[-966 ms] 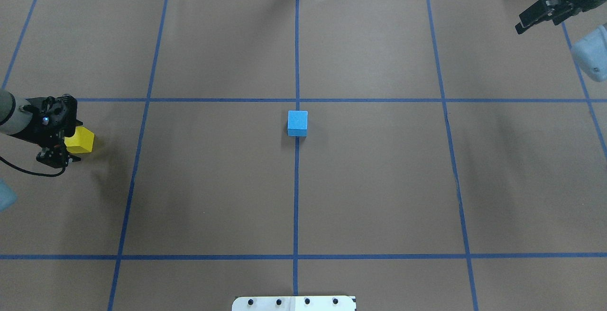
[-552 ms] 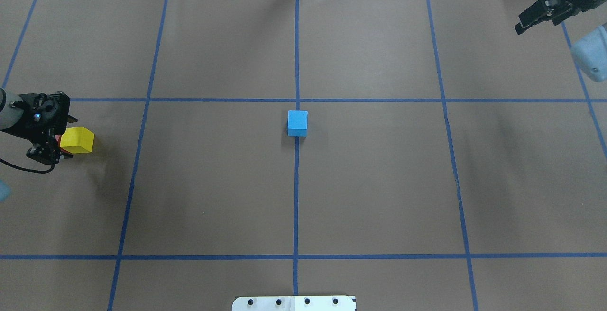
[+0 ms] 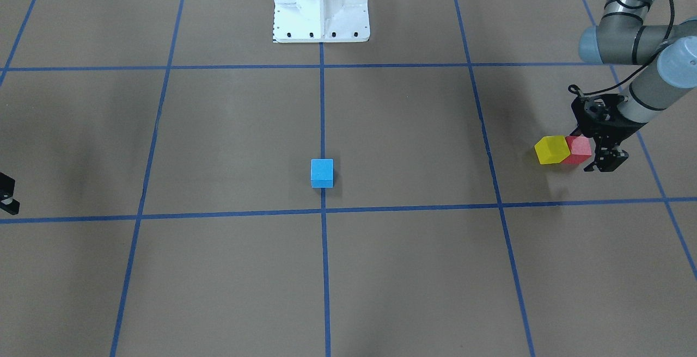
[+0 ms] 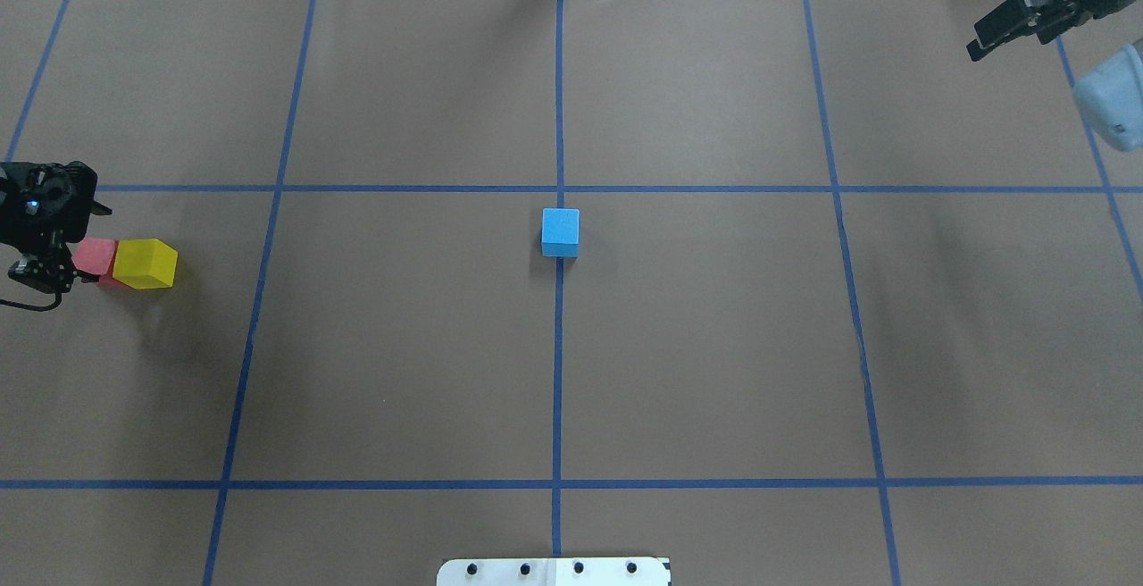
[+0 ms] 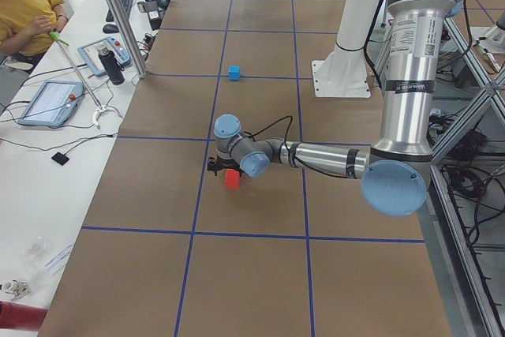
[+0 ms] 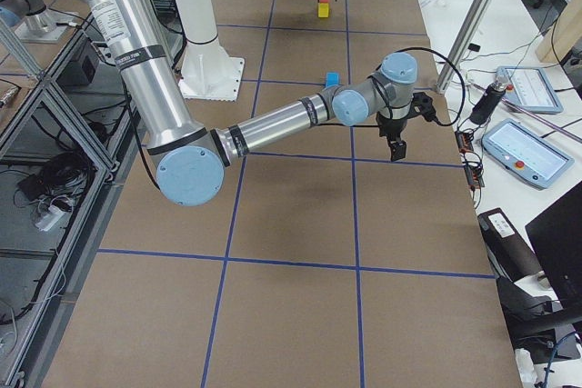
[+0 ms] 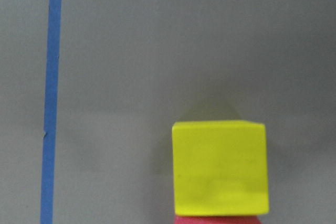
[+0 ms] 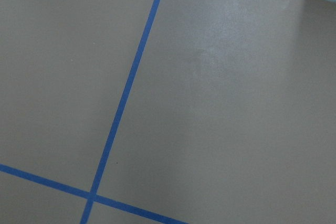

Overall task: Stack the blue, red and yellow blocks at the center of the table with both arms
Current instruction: 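Close the left gripper on the red cube, then lift the red cube with the left gripper and carry it over the blue cube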

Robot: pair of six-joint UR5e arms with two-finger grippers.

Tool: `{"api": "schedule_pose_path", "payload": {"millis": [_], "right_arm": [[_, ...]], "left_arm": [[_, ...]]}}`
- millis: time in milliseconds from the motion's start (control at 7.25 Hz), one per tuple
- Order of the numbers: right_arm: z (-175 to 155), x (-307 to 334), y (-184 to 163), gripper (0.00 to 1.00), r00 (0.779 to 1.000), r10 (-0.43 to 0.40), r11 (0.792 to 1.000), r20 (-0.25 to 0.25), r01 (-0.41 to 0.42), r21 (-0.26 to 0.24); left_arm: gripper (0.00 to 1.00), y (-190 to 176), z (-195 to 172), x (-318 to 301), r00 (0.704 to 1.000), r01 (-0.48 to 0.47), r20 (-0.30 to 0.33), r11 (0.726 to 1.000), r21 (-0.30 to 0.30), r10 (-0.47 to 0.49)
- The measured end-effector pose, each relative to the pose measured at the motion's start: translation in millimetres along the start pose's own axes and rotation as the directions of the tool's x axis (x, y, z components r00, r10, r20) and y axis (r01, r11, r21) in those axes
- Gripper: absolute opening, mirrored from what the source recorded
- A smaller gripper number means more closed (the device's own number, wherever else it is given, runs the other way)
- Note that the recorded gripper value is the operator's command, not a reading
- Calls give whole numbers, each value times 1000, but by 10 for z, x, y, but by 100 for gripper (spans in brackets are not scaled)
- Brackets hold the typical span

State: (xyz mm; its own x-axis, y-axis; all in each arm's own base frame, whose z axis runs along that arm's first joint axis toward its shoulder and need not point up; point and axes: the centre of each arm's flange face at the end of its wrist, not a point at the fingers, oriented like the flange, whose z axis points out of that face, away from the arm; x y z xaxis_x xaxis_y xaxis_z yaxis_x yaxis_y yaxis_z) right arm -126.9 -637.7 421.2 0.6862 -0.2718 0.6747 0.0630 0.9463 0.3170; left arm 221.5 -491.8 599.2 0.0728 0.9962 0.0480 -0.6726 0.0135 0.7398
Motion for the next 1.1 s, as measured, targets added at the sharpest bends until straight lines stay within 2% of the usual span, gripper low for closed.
{"api": "schedule_pose_path", "payload": {"millis": [138, 276, 414, 552, 690, 966, 1103], "right_arm": [[0, -1, -2, 100, 1000, -2, 1000, 0, 2, 0], [1, 2, -3, 100, 1000, -4, 1000, -1, 4, 0], [2, 3, -3, 100, 1000, -5, 1000, -2, 5, 0], [5, 6, -1, 100, 1000, -6, 1000, -2, 6, 0], [8, 11, 3, 100, 1000, -6, 1000, -3, 6, -1], [4, 7, 4, 100, 1000, -1, 1000, -3, 1, 0], [2, 5, 3, 100, 1000, 2, 1000, -2, -2, 0]], "left_arm": [[46, 51, 14, 15, 1000, 2, -1, 1000, -5, -2], [21, 77, 26, 23, 1000, 4, -1, 1000, -11, -4], [20, 85, 29, 26, 1000, 5, -1, 1000, -12, -5], [4, 73, 21, 28, 1000, 2, -2, 1000, -7, -2], [0, 49, 6, 26, 1000, -2, -2, 1000, 0, 2], [0, 33, -76, 0, 1000, 3, -17, 999, 34, -2], [0, 171, -223, -94, 999, 34, -4, 999, 42, -34]]}}
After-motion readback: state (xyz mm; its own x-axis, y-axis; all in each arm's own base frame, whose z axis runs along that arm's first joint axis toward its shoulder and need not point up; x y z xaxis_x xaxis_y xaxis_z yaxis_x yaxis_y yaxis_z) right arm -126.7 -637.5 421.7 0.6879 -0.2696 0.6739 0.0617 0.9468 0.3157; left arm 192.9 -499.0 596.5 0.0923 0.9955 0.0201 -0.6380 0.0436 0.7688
